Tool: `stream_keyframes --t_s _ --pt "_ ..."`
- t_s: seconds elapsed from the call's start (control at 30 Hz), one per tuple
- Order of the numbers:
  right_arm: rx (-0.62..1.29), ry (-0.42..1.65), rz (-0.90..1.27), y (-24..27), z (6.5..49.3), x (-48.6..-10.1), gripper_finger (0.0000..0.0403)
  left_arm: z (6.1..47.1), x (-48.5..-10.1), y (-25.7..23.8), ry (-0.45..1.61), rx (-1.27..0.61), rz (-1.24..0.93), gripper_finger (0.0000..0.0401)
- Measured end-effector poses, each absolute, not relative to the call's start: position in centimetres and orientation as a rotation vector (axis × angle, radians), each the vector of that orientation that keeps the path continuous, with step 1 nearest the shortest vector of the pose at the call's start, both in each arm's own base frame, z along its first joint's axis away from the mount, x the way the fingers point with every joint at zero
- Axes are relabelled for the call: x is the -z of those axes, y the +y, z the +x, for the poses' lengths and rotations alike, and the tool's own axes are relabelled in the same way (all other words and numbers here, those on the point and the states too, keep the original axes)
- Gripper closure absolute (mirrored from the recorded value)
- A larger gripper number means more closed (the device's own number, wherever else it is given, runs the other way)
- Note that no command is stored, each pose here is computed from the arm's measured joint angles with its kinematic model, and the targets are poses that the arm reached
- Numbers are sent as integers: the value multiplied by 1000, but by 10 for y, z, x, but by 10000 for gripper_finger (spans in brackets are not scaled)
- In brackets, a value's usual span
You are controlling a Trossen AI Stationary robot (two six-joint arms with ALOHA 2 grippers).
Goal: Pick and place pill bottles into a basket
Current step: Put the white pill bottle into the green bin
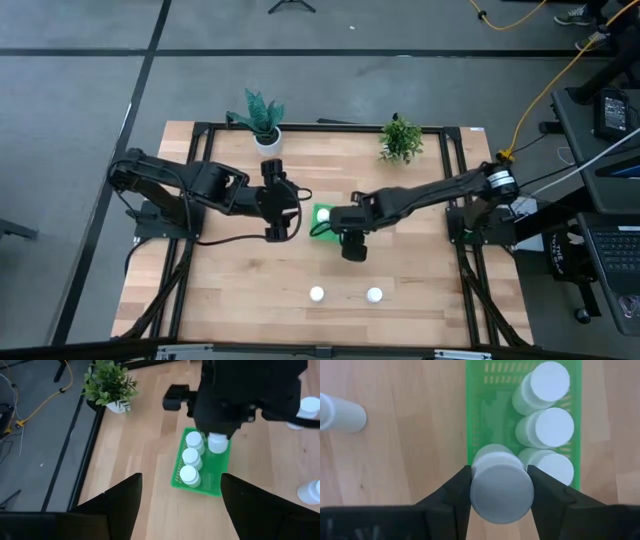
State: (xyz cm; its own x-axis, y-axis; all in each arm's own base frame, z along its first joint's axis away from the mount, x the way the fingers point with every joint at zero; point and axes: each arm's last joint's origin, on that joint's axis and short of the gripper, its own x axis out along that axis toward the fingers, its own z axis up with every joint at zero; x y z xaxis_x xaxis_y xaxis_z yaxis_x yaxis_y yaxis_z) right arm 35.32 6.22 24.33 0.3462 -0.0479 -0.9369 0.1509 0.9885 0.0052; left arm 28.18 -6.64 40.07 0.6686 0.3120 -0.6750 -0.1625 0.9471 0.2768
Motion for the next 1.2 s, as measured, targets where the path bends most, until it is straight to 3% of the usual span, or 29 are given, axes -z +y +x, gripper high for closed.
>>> stream_keyframes --t_s 1.2 --pt "135 1291 67 54 366 -210 247 278 -402 -77 782 -256 196 146"
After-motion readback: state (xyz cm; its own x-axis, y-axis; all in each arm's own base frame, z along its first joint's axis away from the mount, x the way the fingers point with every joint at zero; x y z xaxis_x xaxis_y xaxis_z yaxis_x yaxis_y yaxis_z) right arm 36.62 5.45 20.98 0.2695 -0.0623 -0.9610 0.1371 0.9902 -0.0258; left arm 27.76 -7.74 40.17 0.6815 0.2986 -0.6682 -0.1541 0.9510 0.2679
